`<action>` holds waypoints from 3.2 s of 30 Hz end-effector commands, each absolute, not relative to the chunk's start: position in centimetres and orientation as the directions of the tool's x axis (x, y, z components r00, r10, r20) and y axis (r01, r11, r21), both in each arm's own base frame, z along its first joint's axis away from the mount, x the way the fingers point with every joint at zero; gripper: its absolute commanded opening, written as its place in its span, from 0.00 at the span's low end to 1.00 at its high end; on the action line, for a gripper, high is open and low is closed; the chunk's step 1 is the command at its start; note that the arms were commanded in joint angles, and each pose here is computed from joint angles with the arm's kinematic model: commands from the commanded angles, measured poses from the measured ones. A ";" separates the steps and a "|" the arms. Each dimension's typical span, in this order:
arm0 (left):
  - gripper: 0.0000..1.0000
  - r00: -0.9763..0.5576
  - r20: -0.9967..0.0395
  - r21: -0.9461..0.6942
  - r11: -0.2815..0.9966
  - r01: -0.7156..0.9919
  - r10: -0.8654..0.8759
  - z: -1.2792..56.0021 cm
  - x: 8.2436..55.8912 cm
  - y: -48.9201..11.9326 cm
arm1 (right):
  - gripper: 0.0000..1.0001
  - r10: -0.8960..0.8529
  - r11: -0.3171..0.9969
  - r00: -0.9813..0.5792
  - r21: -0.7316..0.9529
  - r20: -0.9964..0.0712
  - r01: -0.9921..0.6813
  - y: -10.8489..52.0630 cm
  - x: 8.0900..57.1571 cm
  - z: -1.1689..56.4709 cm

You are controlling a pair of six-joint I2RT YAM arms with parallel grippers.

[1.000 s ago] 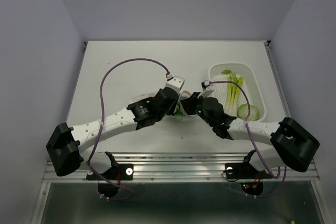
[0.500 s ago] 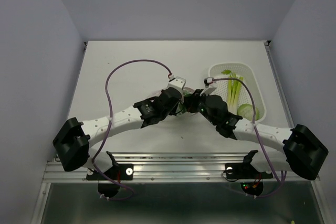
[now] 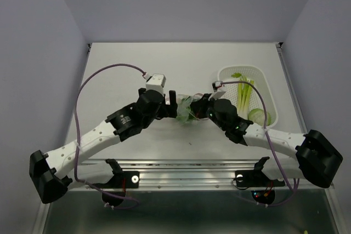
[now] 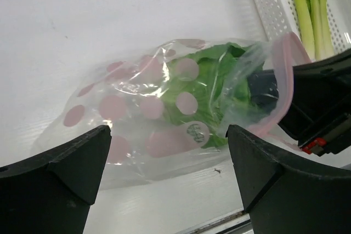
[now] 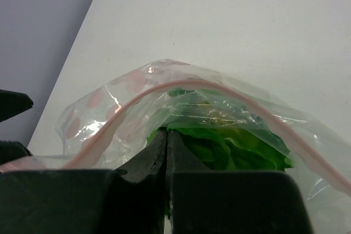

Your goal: Open the zip-top bag and remove the fake food

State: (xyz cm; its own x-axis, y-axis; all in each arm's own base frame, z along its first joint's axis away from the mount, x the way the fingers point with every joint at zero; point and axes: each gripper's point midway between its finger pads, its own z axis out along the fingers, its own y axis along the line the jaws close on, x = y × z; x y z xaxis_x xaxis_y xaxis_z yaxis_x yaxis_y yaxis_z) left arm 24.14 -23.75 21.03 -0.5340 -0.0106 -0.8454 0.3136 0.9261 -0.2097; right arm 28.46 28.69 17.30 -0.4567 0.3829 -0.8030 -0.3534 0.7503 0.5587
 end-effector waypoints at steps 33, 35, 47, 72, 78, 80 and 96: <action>0.90 -0.865 -0.376 -0.638 0.770 -0.017 -0.332 7.3 32.6 -18.3 | 0.01 0.364 0.712 -0.448 0.554 -0.816 -0.431 29.4 27.6 18.1; 0.83 -0.873 -0.364 -0.654 0.756 -0.009 -0.325 7.2 32.4 -18.7 | 0.01 0.362 0.714 -0.452 0.554 -0.815 -0.428 29.4 27.6 17.9; 0.00 -0.880 -0.350 -0.680 0.734 0.003 -0.321 6.1 32.7 -19.4 | 0.01 0.359 0.720 -0.459 0.554 -0.813 -0.418 29.3 27.6 17.3; 0.00 -0.658 -0.512 -0.350 0.834 -0.427 -0.552 4.8 35.2 -8.6 | 0.01 0.495 0.654 -0.205 0.517 -0.844 -0.552 25.0 25.0 27.9; 0.00 -0.653 -0.530 -0.316 0.841 -0.440 -0.541 4.6 35.1 -7.4 | 0.01 0.531 0.722 -0.092 0.507 -0.842 -0.471 22.0 25.9 29.4; 0.00 -0.656 -0.535 -0.311 0.846 -0.432 -0.532 4.6 35.0 -7.3 | 0.01 0.537 0.741 -0.062 0.505 -0.841 -0.442 21.3 26.3 29.9; 0.00 -0.705 -0.549 -0.245 0.892 -0.379 -0.450 3.3 35.1 -6.9 | 0.01 0.469 0.881 0.198 0.438 -0.861 -0.180 16.9 31.0 36.1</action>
